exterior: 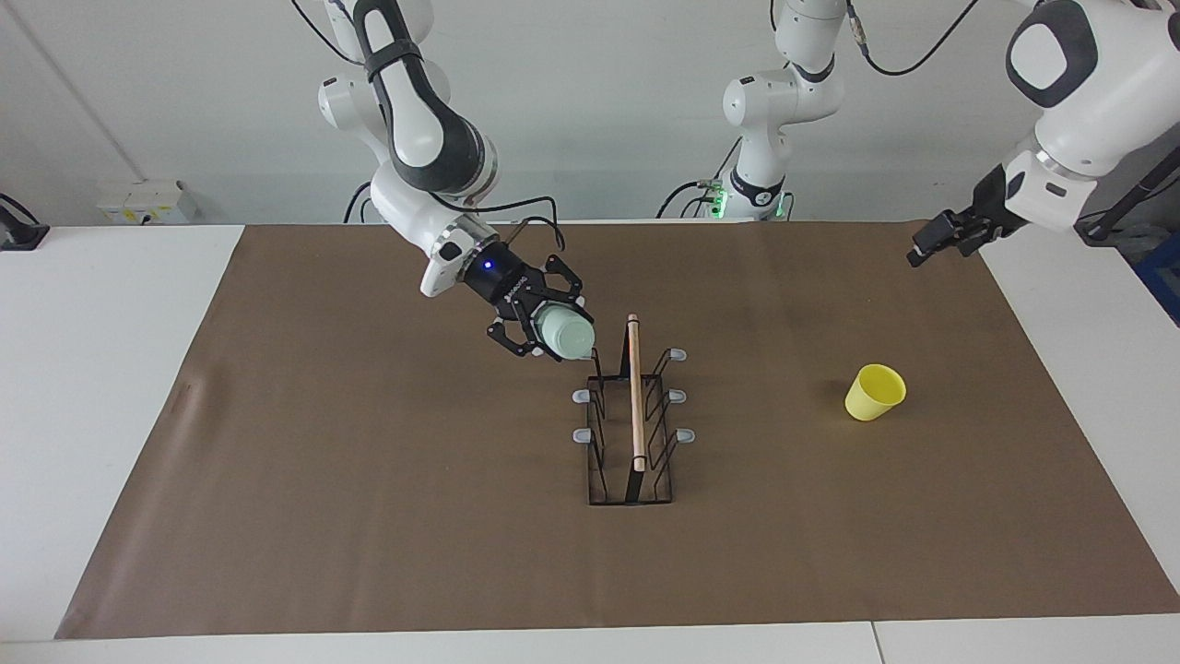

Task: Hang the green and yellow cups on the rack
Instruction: 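Carry the green cup with the right gripper to the rack peg, then hang the green cup on the peg while the left gripper reaches the yellow cup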

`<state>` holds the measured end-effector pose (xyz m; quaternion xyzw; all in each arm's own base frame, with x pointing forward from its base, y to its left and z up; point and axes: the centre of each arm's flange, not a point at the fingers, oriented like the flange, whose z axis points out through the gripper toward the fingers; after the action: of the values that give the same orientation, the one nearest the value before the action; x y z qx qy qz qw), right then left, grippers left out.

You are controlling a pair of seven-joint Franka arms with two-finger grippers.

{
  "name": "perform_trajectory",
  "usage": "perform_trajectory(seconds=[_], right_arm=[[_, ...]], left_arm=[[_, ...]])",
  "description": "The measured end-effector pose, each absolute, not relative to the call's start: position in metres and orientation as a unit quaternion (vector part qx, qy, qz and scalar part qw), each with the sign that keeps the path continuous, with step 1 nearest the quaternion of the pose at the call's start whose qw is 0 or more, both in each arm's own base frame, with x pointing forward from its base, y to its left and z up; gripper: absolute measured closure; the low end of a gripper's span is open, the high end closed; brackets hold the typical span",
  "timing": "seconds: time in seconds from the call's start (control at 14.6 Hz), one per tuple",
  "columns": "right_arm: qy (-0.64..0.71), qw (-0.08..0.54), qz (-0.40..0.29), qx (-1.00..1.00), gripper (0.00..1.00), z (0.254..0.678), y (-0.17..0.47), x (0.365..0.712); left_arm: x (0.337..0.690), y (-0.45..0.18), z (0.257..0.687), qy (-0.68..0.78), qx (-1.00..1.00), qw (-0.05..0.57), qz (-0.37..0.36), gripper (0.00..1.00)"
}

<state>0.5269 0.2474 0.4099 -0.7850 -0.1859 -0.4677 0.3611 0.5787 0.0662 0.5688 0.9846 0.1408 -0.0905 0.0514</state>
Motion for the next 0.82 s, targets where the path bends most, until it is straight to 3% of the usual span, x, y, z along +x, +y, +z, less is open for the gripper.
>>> perform_trajectory(seconds=[0.21,0.41,0.62,0.82], right_arm=[[-0.186,0.356,-0.474,-0.784,0.32,0.388,0.260,0.520],[-0.190,0.349,-0.473,-0.786,0.32,0.371,0.264,0.520],[-0.185,0.350,-0.473,-0.787,0.32,0.369,0.264,0.521],[-0.174,0.346,-0.484,-0.785,0.32,0.363,0.267,0.518]], left_arm=[[0.624,0.099,0.523,0.260,0.953,0.099,-0.118,0.00],[0.637,0.161,0.477,0.417,0.879,0.177,-0.151,0.00],[0.633,0.205,0.440,0.554,0.780,0.238,-0.171,0.00],[0.599,0.236,0.387,0.655,0.673,0.293,-0.178,0.00]])
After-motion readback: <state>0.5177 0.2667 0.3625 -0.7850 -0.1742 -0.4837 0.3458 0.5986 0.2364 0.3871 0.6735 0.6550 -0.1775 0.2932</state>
